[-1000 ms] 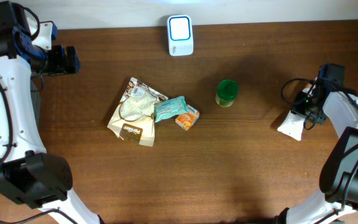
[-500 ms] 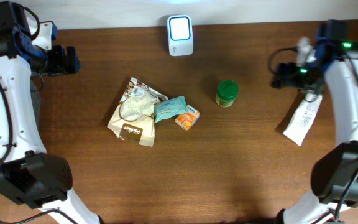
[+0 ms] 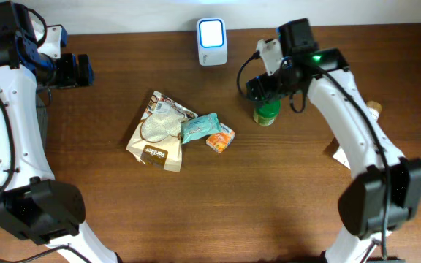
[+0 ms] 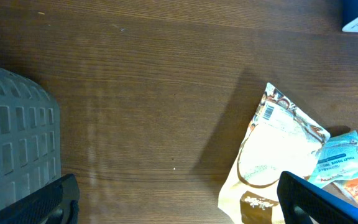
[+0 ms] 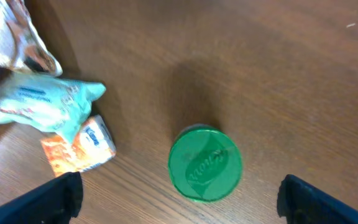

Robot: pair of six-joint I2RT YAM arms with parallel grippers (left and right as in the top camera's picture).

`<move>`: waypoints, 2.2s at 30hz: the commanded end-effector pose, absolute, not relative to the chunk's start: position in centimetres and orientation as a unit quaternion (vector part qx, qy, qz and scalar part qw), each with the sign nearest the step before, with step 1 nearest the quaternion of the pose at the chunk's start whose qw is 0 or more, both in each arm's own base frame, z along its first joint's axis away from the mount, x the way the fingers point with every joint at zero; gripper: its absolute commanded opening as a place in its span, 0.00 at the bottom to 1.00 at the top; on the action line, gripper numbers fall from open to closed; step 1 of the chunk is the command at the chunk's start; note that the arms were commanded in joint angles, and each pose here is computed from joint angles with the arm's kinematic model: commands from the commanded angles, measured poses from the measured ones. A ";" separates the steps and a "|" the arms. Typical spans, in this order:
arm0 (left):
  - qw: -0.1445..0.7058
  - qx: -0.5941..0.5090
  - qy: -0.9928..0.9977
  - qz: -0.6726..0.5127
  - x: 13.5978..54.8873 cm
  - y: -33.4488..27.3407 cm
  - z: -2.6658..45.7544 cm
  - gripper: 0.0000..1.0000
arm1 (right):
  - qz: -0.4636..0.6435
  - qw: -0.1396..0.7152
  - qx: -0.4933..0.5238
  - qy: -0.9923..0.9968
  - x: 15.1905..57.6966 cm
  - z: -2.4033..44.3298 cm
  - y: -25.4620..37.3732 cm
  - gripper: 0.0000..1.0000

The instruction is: Scan the item barcode

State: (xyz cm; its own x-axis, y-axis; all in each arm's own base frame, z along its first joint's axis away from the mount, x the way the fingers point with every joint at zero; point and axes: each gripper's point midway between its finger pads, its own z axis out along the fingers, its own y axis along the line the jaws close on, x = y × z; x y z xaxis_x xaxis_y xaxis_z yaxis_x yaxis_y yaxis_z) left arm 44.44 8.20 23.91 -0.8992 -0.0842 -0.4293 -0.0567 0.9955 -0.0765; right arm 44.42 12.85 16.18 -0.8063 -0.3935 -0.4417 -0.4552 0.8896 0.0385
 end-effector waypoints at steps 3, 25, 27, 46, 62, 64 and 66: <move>0.227 -0.030 0.973 -0.033 44.5 8.4 24.2 0.99 | 0.062 0.161 -0.200 0.964 45.0 11.2 12.5 0.86; 0.227 -0.030 0.973 -0.033 44.5 8.4 24.2 0.99 | 0.017 0.107 -0.136 0.985 45.1 6.2 10.8 0.82; 0.227 -0.030 0.973 -0.033 44.5 8.4 24.2 0.99 | 0.017 0.103 -0.136 0.985 44.9 6.1 10.7 0.75; 0.227 -0.030 0.973 -0.033 44.5 8.4 24.2 0.99 | 0.077 0.054 0.289 0.953 43.2 7.4 11.5 0.53; 0.227 -0.030 0.973 -0.033 44.5 8.4 24.2 0.99 | 0.056 0.064 0.528 0.845 43.0 7.4 11.8 0.98; 0.227 -0.030 0.973 -0.033 44.5 8.4 24.2 0.99 | 0.054 0.066 0.511 0.855 43.0 7.4 12.0 0.98; 0.227 -0.030 0.973 -0.033 44.5 8.4 24.2 0.99 | 0.050 0.073 0.485 0.870 43.1 7.4 11.9 0.98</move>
State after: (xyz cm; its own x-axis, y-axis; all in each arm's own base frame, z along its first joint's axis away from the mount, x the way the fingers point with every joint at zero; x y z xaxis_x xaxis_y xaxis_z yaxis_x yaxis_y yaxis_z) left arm 44.44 8.22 23.91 -0.8991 -0.0845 -0.4296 -0.0571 0.9954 -0.0764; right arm 42.70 12.33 6.29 -0.4784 0.8780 -0.0137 0.8678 0.4751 0.1455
